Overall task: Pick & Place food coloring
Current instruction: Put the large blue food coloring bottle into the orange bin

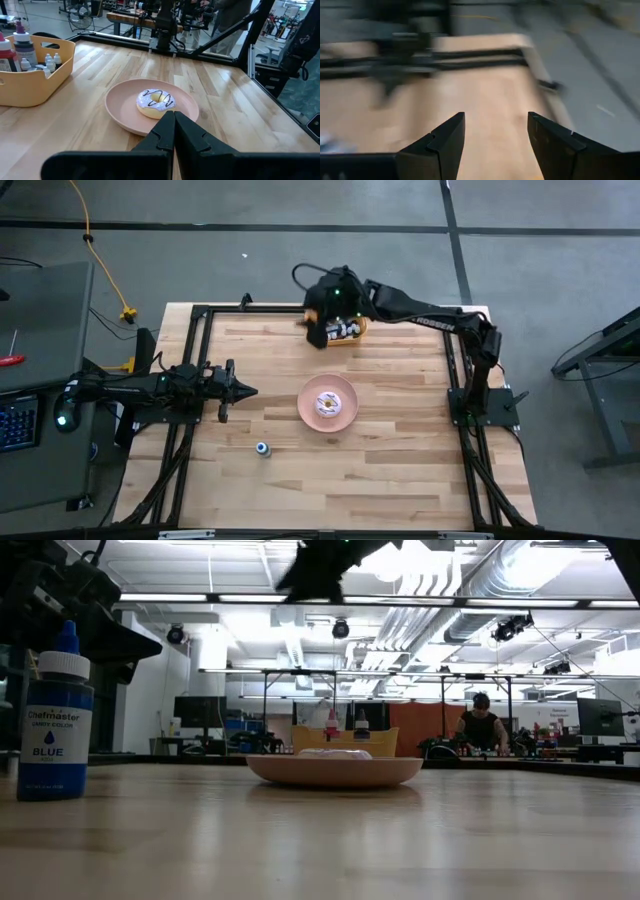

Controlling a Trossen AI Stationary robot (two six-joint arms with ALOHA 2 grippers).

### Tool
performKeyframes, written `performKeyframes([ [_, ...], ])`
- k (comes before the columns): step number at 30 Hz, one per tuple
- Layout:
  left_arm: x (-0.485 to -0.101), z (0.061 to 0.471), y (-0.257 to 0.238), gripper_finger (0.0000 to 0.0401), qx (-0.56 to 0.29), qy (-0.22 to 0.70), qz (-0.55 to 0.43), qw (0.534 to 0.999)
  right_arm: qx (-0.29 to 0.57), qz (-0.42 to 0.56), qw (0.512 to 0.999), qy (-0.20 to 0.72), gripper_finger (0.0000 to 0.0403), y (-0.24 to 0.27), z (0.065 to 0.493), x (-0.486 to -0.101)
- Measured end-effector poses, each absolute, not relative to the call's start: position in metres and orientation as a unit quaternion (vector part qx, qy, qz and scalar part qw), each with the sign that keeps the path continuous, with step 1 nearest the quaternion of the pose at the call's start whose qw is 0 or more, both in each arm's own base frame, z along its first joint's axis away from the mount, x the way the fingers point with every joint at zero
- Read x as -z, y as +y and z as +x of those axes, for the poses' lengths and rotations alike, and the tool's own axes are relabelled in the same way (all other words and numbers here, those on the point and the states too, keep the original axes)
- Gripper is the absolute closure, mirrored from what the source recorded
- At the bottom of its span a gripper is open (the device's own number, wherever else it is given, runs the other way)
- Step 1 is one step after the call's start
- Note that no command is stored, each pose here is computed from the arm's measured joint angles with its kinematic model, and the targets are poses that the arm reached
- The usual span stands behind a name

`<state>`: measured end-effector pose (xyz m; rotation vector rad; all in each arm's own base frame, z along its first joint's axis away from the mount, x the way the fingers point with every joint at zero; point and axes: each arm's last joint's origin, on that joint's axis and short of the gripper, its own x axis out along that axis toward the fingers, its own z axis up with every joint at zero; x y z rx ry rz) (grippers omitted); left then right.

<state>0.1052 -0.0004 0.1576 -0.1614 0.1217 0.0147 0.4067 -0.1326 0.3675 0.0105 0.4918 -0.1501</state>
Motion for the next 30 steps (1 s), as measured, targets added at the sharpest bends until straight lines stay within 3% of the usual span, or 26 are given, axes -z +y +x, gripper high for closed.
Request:
performKeyframes([
  [5, -0.158, 0.105, 0.000, 0.0400, -0.007, 0.061, -0.080, 0.995, -0.132, 0.009, 0.969, 0.208, 0.0198, -0.098, 0.415, -0.370],
  [11, -0.158, 0.105, 0.000, 0.0400, -0.007, 0.061, -0.080, 0.995, -0.253, 0.027, 0.943, 0.216, 0.0198, -0.061, 0.420, -0.357],
  [15, -0.158, 0.105, 0.000, 0.0400, -0.007, 0.061, -0.080, 0.995, -0.250, 0.029, 0.939, 0.236, 0.0198, -0.045, 0.422, -0.349],
  [23, -0.158, 0.105, 0.000, 0.0400, -0.007, 0.061, -0.080, 0.995, -0.130, 0.013, 0.939, 0.318, 0.0198, -0.007, 0.426, -0.332],
  [30, -0.158, 0.105, 0.000, 0.0400, -0.008, 0.061, -0.080, 0.995, -0.131, 0.067, 0.909, 0.390, 0.0198, 0.046, 0.435, -0.300],
])
